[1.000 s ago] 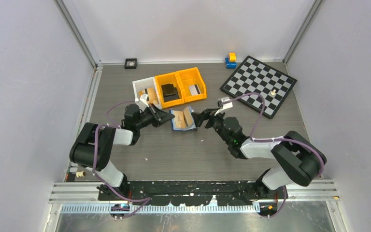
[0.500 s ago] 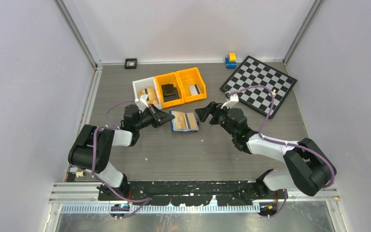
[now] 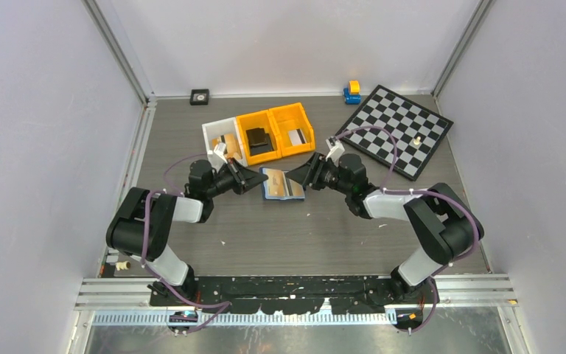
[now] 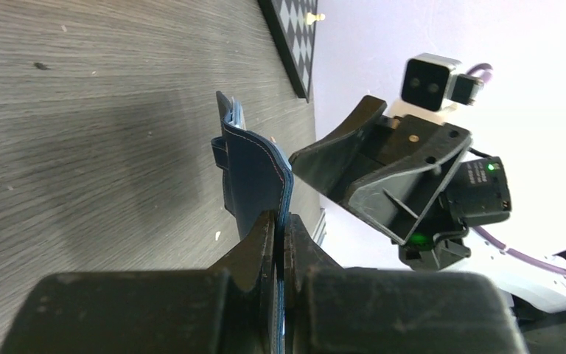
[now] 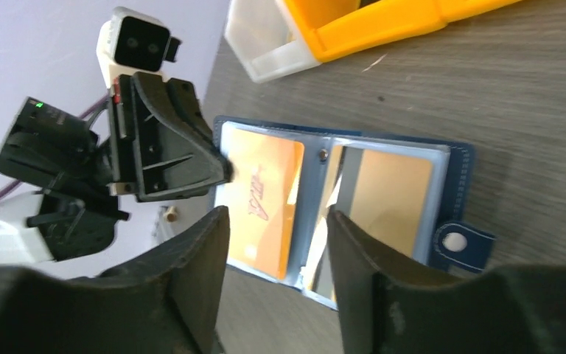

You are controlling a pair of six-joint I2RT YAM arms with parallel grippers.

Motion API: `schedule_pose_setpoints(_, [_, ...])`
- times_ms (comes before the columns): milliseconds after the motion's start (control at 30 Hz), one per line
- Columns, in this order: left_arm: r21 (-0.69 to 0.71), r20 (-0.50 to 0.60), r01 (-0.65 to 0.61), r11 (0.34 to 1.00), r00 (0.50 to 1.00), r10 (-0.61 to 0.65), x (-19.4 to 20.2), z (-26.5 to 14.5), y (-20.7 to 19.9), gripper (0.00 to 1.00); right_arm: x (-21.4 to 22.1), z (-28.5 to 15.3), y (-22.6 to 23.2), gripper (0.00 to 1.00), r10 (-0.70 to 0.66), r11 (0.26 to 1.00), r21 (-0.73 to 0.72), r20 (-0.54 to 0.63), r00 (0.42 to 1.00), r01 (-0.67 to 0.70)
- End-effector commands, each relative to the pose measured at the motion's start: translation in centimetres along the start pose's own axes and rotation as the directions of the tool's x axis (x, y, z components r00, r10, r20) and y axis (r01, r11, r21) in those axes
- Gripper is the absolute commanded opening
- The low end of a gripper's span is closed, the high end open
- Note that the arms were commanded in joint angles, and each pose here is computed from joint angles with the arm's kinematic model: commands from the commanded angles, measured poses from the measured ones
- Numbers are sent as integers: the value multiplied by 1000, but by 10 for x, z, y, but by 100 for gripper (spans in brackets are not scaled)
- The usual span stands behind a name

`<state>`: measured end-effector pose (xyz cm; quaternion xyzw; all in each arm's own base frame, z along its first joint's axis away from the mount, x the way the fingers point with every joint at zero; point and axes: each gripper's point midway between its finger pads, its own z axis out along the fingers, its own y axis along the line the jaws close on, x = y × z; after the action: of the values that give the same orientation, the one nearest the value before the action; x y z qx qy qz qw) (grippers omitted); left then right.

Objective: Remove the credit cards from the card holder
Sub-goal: Remove the credit card from the card holder.

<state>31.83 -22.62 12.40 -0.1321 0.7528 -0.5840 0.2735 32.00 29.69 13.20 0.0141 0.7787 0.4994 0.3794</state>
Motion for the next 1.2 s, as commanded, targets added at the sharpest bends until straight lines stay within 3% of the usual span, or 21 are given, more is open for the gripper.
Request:
schedule_pose_setpoints(0, [129, -5, -54, 990, 998, 55, -1, -3, -34, 0, -12, 5, 48, 49, 27, 979, -201, -38, 999, -34])
schedule_pose_setpoints(133, [214, -21, -56, 975, 998, 62, 0, -6, -55, 0, -10, 7, 54, 36, 38, 970, -238, -63, 997, -52])
schedule_pose_setpoints(467, [321, -31, -22, 947, 999, 34, 1, -9, -72, 0, -9, 6, 59, 31, 43, 966, -252, -77, 996, -61])
schedule_pose_setpoints(800, [319, -27, -30, 947, 999, 41, 0, -8, -69, 0, -17, -8, 77, 23, 61, 940, -334, -42, 997, -72])
schedule_pose_setpoints(1167, [222, 0, -88, 971, 996, 90, -1, -10, -61, 0, -29, -17, 74, 2, 87, 935, -346, 6, 996, -79])
